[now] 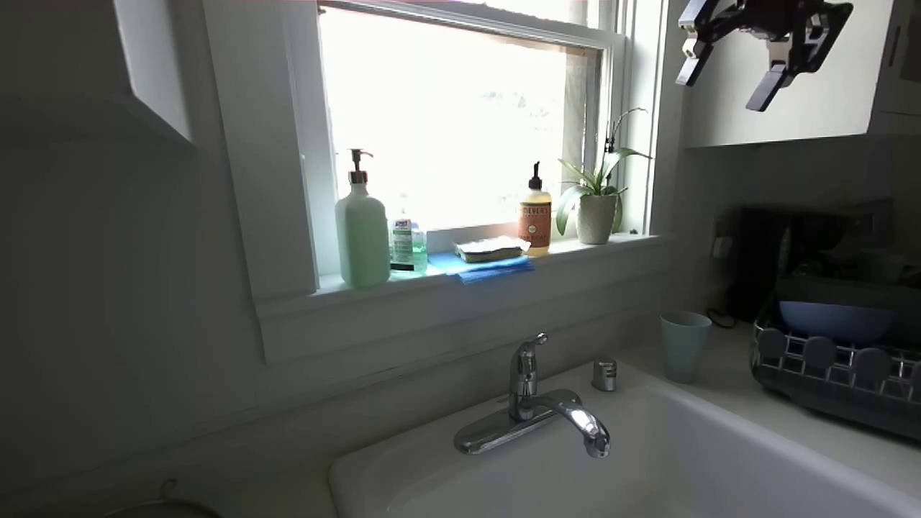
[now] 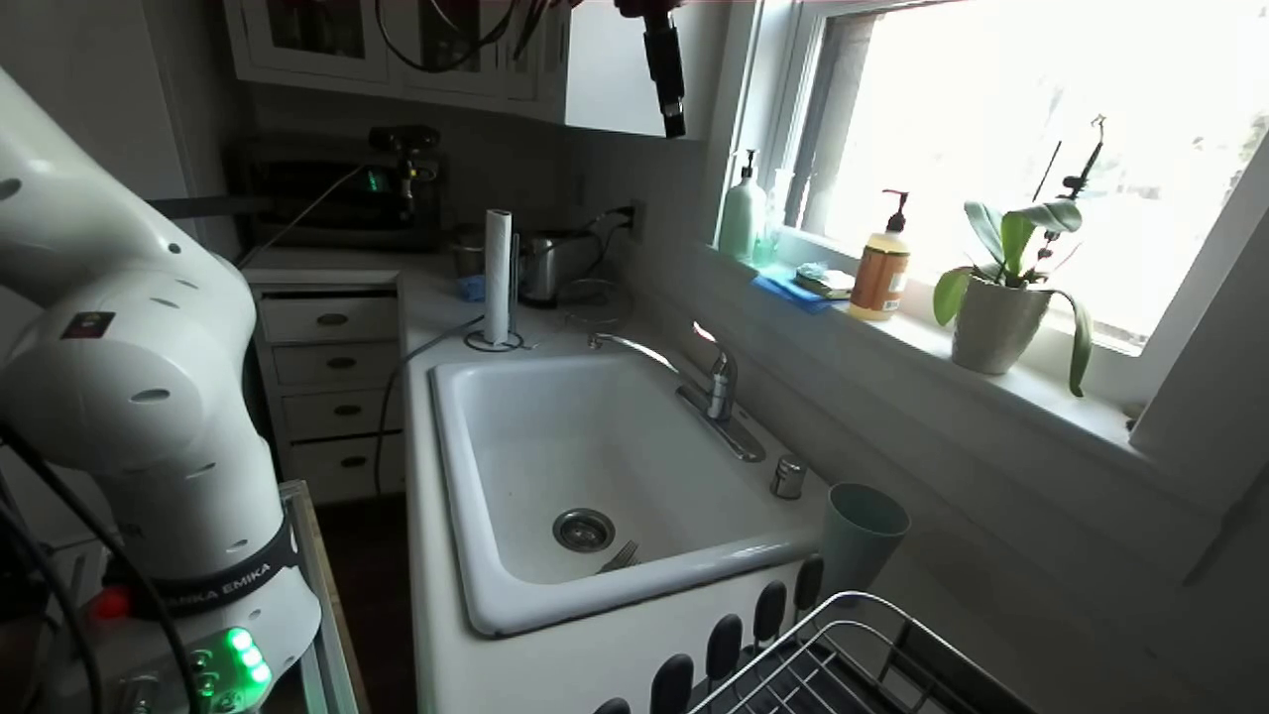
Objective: Move the orange bottle to the left then move the clear bottle to the right
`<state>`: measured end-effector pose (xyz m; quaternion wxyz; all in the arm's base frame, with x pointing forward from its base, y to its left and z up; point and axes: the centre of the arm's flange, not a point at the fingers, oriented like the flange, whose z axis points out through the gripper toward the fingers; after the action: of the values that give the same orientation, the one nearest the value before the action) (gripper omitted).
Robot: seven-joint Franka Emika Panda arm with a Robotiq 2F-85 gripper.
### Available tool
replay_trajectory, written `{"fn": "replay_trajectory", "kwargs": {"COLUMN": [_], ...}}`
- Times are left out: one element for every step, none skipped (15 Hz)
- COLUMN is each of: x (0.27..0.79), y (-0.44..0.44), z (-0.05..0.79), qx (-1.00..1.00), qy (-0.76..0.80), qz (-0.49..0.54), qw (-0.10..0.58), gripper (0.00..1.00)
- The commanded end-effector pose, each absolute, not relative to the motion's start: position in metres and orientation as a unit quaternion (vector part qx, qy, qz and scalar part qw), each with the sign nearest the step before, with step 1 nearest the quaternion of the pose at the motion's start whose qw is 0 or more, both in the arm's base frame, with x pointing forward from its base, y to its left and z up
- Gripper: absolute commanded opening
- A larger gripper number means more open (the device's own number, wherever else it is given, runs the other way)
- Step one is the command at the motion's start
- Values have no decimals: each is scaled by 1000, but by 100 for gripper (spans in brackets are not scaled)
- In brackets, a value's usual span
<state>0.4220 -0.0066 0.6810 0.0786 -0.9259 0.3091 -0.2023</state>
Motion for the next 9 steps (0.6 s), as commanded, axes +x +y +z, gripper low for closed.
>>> {"fn": "replay_trajectory", "kwargs": {"x": [441,445,451,457,467,478,488,503,514], "y": [-33,-43,-53,-63,-74,-83,-92,-102,-110], "z": [693,697,703,706,711,714,713,715,713], "qx": [-900,-894,-889,-887,-886,-887,-887,-886,-887], "qy": [358,365,371,372,373,374,378,382,384], "qz": [-241,-255,-265,-273,-276,-272,-264,-261,-257], "qw": [66,56,45,33,18,4,-5,-17,-23], "gripper": [100,100,100,100,100,100,100,100,100]}}
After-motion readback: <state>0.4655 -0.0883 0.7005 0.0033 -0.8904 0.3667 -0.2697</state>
